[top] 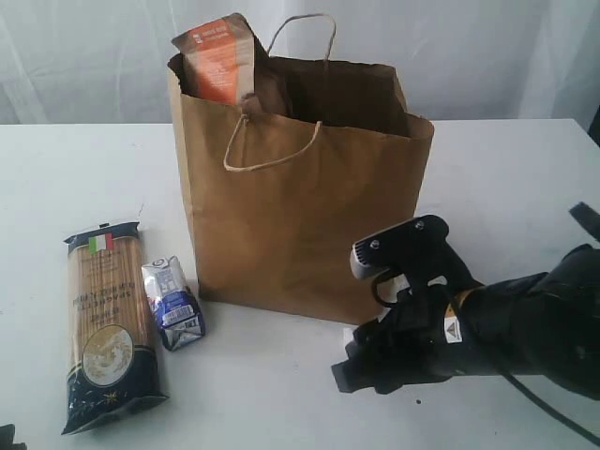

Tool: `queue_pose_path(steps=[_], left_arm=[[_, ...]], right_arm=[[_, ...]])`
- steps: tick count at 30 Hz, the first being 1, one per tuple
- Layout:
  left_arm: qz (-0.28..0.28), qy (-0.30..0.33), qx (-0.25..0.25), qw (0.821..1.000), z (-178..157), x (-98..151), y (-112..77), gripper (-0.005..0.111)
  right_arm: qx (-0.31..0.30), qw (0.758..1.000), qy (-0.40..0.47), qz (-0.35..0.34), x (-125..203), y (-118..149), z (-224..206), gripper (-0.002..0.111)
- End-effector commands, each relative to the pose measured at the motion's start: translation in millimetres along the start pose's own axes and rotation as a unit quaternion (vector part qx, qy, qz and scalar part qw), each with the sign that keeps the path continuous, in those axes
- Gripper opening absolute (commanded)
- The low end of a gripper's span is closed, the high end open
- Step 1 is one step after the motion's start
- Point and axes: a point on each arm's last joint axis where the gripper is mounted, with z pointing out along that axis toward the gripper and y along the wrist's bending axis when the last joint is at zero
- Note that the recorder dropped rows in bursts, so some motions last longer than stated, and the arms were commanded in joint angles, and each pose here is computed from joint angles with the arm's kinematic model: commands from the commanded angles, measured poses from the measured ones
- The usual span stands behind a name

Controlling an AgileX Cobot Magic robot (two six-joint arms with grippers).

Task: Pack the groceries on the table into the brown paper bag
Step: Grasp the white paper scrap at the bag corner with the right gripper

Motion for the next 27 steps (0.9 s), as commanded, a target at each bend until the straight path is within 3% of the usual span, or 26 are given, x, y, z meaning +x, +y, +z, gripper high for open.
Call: queue_pose_path(steps=[1,14,27], left_arm=[[-0.001,0.001,0.004,1.0,0.1,1.2,-0.7,0.021],[-0.001,0.001,0.004,1.0,0.1,1.2,-0.7,0.021],[-0.001,0.001,0.004,1.0,0.1,1.2,-0.7,0.021]], right_arm=[[-0.004,1.0,-0.015,0.01,-1.5,0.7,9.8,0.055],[0.002,0.999,0.024,0.029,-17.2,4.1,45.9,0.055],[0.011,0.997,0.068,0.032,-9.2,2.8,72.2,0.054]])
